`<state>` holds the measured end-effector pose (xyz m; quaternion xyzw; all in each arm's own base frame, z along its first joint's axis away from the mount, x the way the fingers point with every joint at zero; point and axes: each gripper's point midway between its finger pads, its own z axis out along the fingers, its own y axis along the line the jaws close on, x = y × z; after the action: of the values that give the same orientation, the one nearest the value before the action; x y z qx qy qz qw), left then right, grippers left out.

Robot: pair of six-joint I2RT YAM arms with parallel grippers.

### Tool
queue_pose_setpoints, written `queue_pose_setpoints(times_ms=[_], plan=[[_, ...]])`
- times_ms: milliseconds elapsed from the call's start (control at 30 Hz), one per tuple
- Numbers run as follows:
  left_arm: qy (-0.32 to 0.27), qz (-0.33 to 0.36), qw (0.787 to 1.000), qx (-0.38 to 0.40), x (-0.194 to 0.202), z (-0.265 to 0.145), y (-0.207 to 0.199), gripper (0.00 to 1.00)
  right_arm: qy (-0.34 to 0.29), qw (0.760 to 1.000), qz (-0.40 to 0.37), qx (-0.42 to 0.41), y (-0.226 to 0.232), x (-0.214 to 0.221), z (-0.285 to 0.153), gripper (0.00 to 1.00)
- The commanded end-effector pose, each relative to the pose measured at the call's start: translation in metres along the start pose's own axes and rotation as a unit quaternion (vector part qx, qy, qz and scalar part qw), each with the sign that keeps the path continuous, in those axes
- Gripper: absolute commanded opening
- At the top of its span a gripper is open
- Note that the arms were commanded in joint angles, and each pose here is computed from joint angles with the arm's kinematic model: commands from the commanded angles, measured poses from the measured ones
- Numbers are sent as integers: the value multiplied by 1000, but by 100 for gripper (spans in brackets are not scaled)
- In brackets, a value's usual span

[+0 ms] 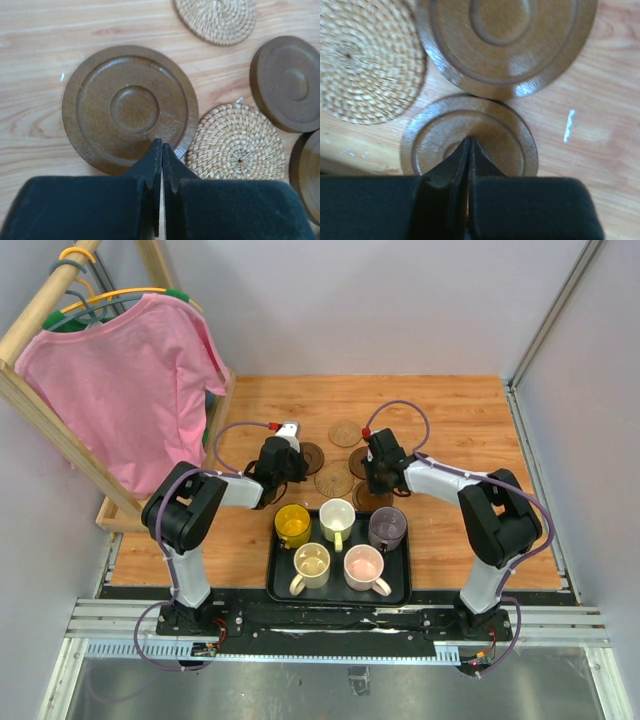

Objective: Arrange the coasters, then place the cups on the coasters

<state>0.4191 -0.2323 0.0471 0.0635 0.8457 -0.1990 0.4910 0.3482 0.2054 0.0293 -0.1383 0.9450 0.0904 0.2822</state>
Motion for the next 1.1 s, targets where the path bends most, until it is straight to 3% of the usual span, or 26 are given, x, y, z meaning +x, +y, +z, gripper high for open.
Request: queue_pose_setpoints(times_ms=[0,167,433,633,1067], plan=[[20,-9,1000,-5,11,8,0,1,66,992,5,107,-36,35,-2,1],[37,-19,999,-13,23,8,5,1,70,981,34,177,-70,35,-9,1],[48,-33,997,-56,33,0,26,1,76,971,114,194,-116,25,-5,1],[49,-81,992,-82,33,-10,54,0,64,967,137,205,-146,1,4,1],[36,-105,986,-121,18,-22,91,1,28,972,133,190,-157,-52,22,1]])
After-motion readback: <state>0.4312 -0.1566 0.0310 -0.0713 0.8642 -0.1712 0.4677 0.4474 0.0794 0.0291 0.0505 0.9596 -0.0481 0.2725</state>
